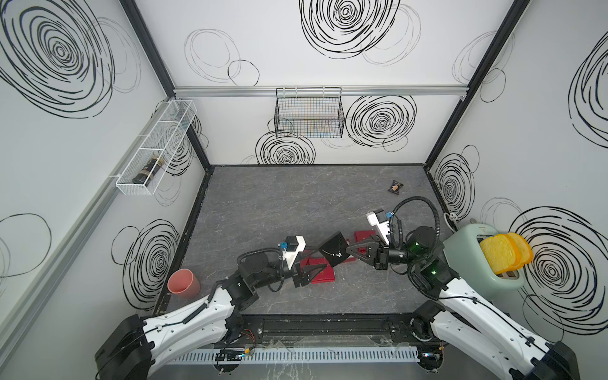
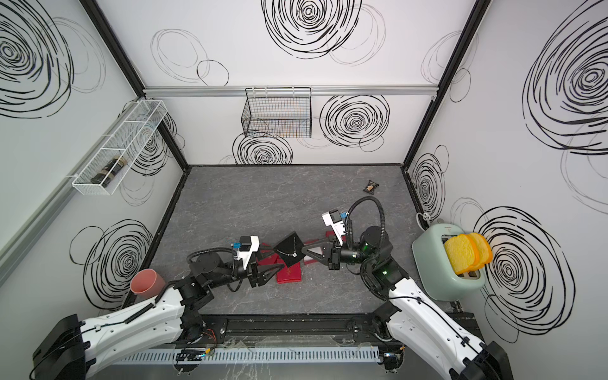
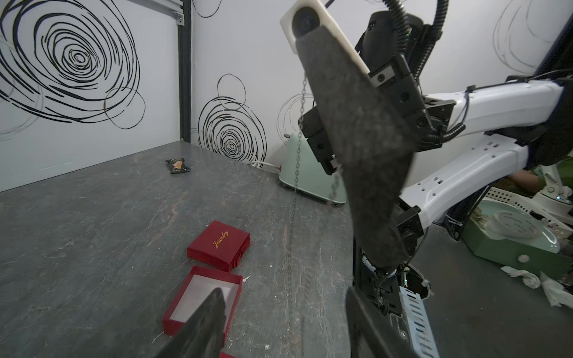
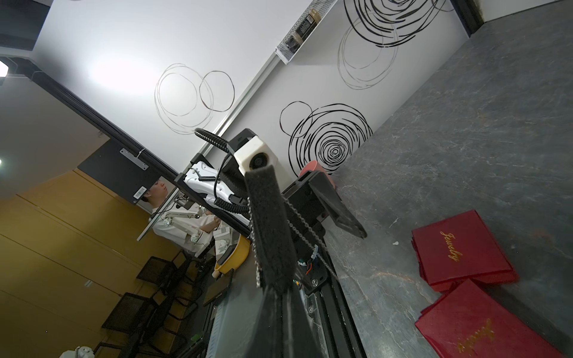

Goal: Take the necklace out of the lift-off lid jewelry box
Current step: Pick up the necklace from the inner lining.

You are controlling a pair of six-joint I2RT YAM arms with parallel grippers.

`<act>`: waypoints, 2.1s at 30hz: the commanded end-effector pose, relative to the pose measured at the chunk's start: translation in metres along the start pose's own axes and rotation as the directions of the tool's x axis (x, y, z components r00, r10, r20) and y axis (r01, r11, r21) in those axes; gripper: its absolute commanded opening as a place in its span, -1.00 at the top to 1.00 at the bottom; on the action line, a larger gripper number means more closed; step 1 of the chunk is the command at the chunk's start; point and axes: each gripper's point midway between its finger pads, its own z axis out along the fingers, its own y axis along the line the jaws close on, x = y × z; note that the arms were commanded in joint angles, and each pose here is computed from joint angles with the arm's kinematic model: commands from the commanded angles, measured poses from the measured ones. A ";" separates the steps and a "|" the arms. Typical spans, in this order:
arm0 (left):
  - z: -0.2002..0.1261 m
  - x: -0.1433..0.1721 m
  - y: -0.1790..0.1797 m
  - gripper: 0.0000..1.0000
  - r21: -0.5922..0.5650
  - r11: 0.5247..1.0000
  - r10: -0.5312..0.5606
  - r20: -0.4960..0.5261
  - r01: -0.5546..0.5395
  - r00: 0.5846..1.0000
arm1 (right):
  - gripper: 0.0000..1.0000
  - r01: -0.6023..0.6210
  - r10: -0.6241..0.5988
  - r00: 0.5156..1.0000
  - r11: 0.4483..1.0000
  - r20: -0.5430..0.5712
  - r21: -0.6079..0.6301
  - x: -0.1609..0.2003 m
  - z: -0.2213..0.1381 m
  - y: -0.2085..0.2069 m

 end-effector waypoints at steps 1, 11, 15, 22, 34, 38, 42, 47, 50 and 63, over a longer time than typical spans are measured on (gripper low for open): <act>0.009 -0.023 0.003 -0.26 -0.055 0.995 0.081 0.057 -0.078 0.995 | 1.00 0.009 -0.010 1.000 1.000 -0.006 -0.018 -0.004 -0.001 0.008; 0.014 -0.024 0.000 0.33 -0.070 0.994 0.092 0.069 -0.087 0.993 | 1.00 -0.002 0.002 1.000 1.000 0.002 0.017 0.001 -0.004 0.000; 0.008 -0.025 0.002 0.55 -0.091 0.992 0.095 0.084 -0.087 0.992 | 1.00 -0.012 0.012 1.000 0.999 0.008 0.032 0.002 -0.007 -0.006; 0.005 -0.030 0.004 0.90 -0.110 0.990 0.100 0.095 -0.090 0.990 | 1.00 -0.022 0.021 1.000 0.999 0.007 0.043 0.005 -0.009 -0.012; -0.004 -0.058 0.044 1.00 -0.271 0.953 0.164 0.089 -0.134 0.982 | 1.00 -0.071 0.070 0.997 0.992 0.009 0.105 0.024 -0.019 -0.035; -0.013 -0.071 0.057 1.00 -0.294 0.946 0.174 0.099 -0.139 0.980 | 1.00 -0.093 0.092 0.996 0.987 0.011 0.129 0.031 -0.021 -0.045; -0.018 -0.085 0.062 1.00 -0.294 0.945 0.187 0.123 -0.144 0.975 | 1.00 -0.127 0.128 0.992 0.980 0.003 0.152 0.039 -0.020 -0.056; -0.015 -0.097 0.062 1.00 -0.277 0.948 0.201 0.145 -0.155 0.969 | 1.00 -0.166 0.172 0.985 0.973 -0.025 0.158 0.053 -0.018 -0.068; -0.012 -0.106 0.066 1.00 -0.276 0.947 0.212 0.148 -0.166 0.966 | 1.00 -0.185 0.194 0.980 0.969 -0.040 0.164 0.061 -0.016 -0.074; 0.015 -0.130 0.104 1.00 -0.266 0.952 0.196 0.147 -0.152 0.970 | 1.00 -0.183 0.231 0.954 0.953 -0.190 0.240 0.098 0.013 -0.095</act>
